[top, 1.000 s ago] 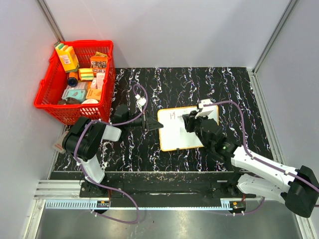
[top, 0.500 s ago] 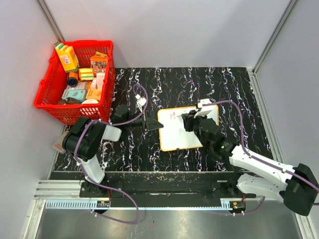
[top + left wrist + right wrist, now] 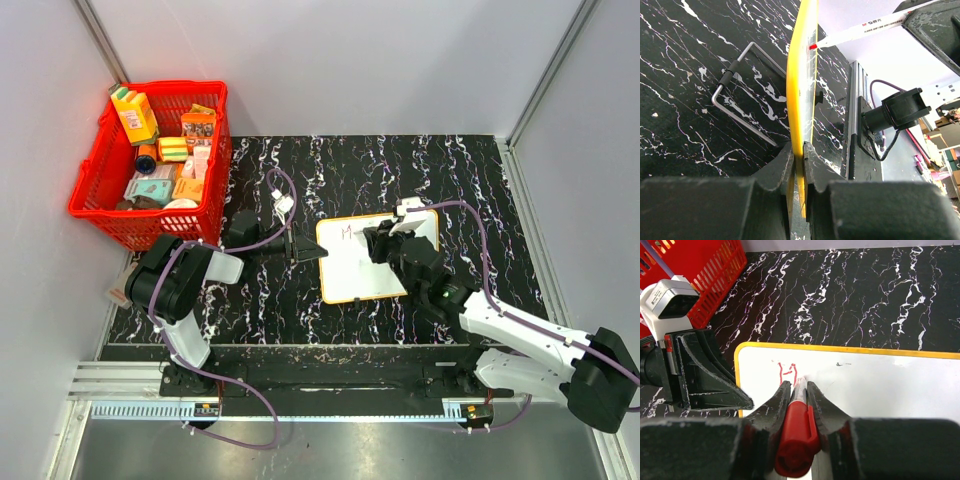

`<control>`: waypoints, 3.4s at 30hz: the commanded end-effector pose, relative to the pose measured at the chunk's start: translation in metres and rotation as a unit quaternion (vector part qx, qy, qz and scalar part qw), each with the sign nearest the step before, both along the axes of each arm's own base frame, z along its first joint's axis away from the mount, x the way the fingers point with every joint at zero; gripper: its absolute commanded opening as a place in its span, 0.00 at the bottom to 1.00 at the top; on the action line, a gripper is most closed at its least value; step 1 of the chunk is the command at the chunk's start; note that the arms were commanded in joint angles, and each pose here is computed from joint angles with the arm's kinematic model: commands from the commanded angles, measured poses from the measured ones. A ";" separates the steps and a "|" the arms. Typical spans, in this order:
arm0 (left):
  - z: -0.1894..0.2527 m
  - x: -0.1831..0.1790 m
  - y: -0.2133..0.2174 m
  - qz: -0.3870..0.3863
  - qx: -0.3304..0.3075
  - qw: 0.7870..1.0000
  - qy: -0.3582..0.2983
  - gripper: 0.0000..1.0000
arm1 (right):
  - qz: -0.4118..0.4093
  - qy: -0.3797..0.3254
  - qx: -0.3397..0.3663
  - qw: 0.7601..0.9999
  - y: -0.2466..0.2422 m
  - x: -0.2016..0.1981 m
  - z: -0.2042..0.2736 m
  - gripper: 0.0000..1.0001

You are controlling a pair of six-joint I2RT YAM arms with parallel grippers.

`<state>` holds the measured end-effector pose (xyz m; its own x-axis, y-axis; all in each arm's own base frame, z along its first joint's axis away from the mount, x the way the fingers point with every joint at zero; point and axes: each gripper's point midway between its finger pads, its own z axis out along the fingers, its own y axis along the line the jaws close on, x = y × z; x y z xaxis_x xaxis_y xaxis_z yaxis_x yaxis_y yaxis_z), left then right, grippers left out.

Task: Write a sentence on the whiteboard

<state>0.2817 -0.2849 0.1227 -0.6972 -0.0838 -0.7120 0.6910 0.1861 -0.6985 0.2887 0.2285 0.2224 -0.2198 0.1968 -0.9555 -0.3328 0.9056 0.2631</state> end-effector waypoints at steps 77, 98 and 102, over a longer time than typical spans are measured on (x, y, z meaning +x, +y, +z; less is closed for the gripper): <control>0.014 0.000 -0.003 -0.012 -0.016 0.998 -0.064 0.00 | -0.013 -0.008 0.035 0.999 -0.018 -0.007 0.020 0.00; 0.013 0.000 -0.004 -0.012 -0.016 0.998 -0.063 0.00 | -0.016 -0.032 0.024 0.999 -0.023 0.011 0.042 0.00; 0.013 0.000 -0.004 -0.013 -0.016 0.998 -0.063 0.00 | -0.005 -0.036 0.031 0.999 -0.018 0.011 0.045 0.00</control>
<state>0.2810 -0.2858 0.1237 -0.6922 -0.0831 -0.7169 0.6968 0.1815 -0.6939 0.2965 0.2055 0.2456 -0.1960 0.2205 -0.9555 -0.3105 0.9103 0.2738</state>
